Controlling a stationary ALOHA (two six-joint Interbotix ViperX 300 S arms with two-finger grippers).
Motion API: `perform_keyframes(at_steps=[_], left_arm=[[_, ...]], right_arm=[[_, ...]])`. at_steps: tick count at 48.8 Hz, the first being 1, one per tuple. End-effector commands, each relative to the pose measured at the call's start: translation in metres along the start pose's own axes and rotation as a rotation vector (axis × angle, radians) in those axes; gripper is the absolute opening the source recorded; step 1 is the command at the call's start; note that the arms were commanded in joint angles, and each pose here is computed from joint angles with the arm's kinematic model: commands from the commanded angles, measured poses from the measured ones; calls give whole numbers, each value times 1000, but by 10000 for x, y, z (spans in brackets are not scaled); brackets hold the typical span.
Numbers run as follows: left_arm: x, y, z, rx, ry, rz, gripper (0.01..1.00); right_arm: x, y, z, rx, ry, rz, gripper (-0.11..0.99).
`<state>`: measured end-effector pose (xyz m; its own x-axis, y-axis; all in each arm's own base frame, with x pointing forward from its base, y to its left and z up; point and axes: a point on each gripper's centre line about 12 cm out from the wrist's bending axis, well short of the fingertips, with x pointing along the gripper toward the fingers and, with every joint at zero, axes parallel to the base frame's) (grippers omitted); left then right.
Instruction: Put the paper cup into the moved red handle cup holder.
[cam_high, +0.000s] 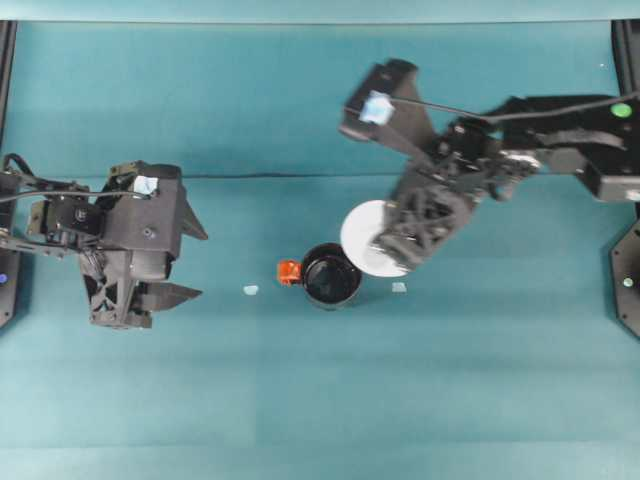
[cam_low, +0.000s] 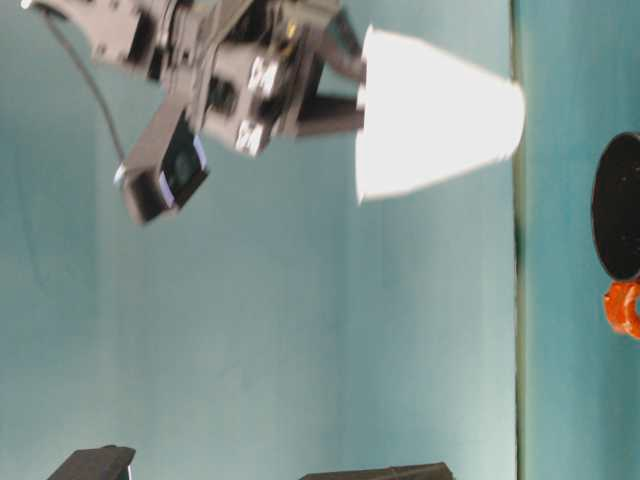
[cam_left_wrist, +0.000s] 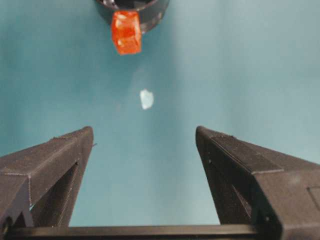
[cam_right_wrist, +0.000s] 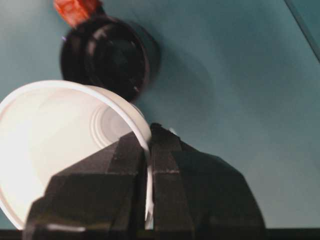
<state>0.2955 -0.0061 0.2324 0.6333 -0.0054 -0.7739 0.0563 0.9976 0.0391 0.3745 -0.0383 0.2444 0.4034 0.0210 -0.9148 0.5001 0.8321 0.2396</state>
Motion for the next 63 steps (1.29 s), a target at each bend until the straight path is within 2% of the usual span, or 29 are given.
perform_keyframes(at_steps=[1,8,17,26,27,37,48,63], left_arm=[[-24,4,45,1,-18,2,903],[-24,4,47,1,-20,2,903],[-21,4,51,1,-20,2,903],[-12,0,56,2,-17,1,903],[-8,6,54,4,-15,4,903],[22,3,39,1,-5,2,903],[38,3,28,1,2,1,903],[41,2,22,1,3,1,903]], right_arm=[[-30,101,130,-10,-27,16,-105],[119,120,192,-9,-16,8,-105],[429,131,134,-19,16,-6,-105],[656,209,91,-41,17,-1,-105],[663,214,91,-45,14,-1,-105],[742,193,85,-68,15,-23,-105],[812,153,48,-70,33,-39,-105],[843,142,35,-71,24,-35,-104]])
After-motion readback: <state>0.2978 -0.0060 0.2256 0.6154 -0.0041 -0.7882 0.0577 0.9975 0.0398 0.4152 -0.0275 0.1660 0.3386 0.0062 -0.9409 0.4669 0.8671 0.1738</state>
